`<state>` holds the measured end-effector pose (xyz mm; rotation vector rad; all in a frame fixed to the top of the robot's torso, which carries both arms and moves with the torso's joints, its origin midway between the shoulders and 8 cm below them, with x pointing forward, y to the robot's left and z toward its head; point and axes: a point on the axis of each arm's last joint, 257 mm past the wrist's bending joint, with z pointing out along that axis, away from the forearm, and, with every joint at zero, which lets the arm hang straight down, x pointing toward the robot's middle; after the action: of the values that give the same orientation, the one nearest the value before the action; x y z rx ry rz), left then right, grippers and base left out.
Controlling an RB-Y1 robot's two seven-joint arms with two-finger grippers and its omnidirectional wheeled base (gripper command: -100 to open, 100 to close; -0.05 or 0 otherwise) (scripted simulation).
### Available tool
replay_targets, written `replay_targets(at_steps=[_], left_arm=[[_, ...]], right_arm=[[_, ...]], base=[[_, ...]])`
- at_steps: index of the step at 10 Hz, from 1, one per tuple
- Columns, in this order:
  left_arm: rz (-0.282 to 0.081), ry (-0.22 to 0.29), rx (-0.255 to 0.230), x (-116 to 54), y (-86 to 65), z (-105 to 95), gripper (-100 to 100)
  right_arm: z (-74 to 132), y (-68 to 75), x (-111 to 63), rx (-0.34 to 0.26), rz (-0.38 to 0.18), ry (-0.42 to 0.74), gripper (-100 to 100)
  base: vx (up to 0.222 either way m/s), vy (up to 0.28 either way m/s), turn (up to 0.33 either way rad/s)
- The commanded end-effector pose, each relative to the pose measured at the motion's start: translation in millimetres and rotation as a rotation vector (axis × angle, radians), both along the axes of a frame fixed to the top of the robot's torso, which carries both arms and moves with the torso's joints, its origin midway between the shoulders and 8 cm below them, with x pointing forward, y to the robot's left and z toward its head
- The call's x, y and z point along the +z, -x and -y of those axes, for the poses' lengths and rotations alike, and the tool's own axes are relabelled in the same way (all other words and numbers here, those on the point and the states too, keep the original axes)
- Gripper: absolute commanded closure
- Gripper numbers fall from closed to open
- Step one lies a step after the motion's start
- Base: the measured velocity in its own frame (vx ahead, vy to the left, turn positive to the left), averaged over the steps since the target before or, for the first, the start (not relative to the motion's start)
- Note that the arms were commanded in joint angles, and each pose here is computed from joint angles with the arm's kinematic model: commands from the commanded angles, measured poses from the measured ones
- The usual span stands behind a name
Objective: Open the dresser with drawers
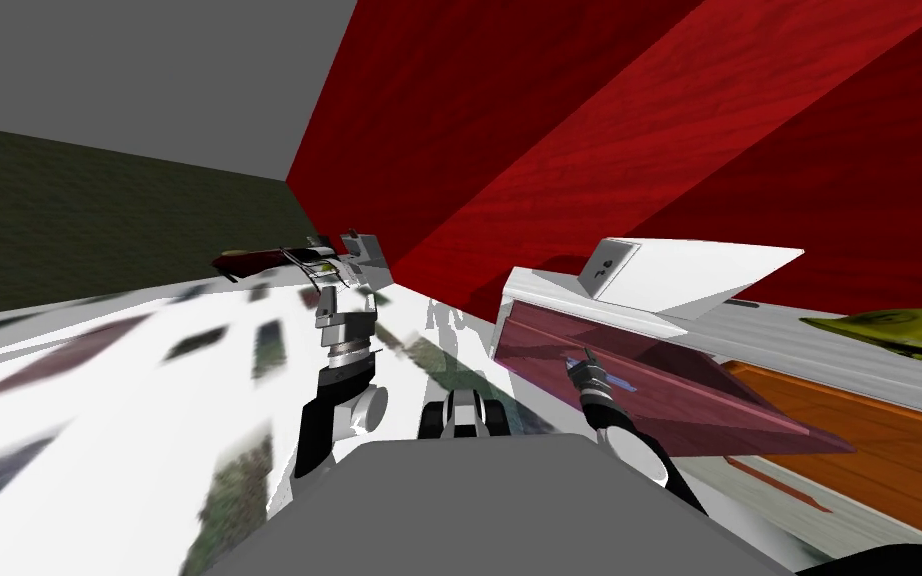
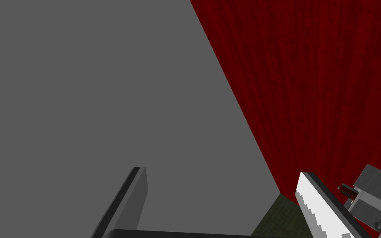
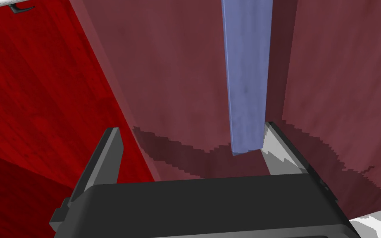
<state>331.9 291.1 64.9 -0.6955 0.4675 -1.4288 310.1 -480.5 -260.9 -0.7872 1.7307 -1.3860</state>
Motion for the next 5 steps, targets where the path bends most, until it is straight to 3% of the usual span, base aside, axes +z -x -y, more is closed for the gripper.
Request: replay_targets(at_steps=[1,3,4,5], left_arm=[[0.0,0.0,0.0,0.0,0.0,0.0,0],[0.0,0.0,0.0,0.0,0.0,0.0,0],[0.0,0.0,0.0,0.0,0.0,0.0,0],[0.0,0.0,0.0,0.0,0.0,0.0,0]], right_arm=[[4,10.3,17.7,0.025,0.002,0.002,-100],[5,11.6,8.8,0.02,-0.011,-0.006,-100],[5,13.0,7.3,0.019,-0.016,-0.006,0],[5,14.2,5.0,0.018,-0.021,-0.008,0]], base=[[0.082,0.055,-0.054],[0.036,0.021,-0.027],[0.006,-0.002,-0.002],[0.0,0.0,0.0]])
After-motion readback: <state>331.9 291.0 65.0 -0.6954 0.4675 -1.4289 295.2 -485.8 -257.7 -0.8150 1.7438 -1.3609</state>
